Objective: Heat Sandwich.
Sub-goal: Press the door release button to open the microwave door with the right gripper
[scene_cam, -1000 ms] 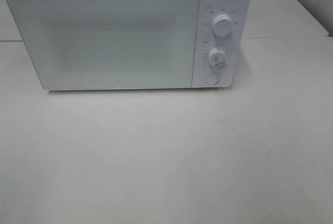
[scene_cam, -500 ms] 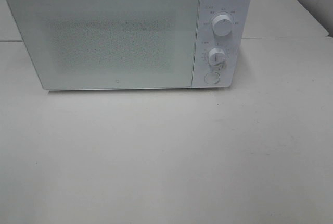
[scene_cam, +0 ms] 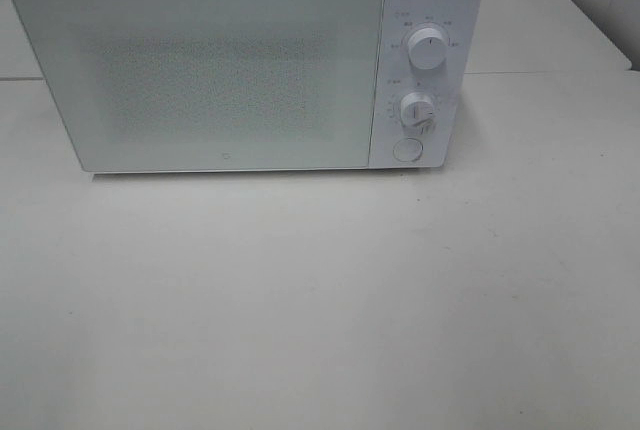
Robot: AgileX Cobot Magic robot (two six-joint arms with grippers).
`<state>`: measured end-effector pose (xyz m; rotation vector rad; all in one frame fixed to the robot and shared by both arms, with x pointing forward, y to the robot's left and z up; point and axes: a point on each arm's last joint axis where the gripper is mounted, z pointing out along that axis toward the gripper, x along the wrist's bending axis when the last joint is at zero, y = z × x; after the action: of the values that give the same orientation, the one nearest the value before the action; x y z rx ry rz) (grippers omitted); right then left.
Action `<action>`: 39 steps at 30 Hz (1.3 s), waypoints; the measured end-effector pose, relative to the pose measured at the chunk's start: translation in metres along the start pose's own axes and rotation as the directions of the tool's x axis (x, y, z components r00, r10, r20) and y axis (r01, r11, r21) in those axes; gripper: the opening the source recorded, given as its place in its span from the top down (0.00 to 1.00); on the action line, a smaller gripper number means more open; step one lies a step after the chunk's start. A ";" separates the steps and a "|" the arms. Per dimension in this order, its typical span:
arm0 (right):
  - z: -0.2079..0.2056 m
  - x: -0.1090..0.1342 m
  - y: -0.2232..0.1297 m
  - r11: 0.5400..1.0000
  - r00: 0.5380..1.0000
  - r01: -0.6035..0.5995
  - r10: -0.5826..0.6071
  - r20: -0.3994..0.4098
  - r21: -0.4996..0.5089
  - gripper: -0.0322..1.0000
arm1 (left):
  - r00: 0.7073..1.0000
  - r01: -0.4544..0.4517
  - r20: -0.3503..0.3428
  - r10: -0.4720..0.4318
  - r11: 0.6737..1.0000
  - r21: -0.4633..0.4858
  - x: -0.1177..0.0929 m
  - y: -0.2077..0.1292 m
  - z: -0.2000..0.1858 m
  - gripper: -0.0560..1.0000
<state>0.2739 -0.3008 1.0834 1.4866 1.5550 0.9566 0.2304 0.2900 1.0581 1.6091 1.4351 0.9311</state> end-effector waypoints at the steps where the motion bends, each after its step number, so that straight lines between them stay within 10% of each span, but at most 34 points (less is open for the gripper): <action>1: 0.003 0.000 0.003 1.000 1.000 0.001 -0.001 -0.001 -0.005 0.24 | 1.000 0.000 0.000 0.000 1.000 0.000 0.000 0.000 0.000 0.03; 39: 0.160 0.012 0.050 0.994 0.999 0.012 -0.017 -0.048 -0.112 0.24 | 1.000 0.000 0.000 0.000 1.000 0.000 0.000 0.000 0.000 0.03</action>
<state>0.4395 -0.2851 1.0610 1.3820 1.5190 1.0609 0.2304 0.2900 1.0581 1.6091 1.4351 0.9311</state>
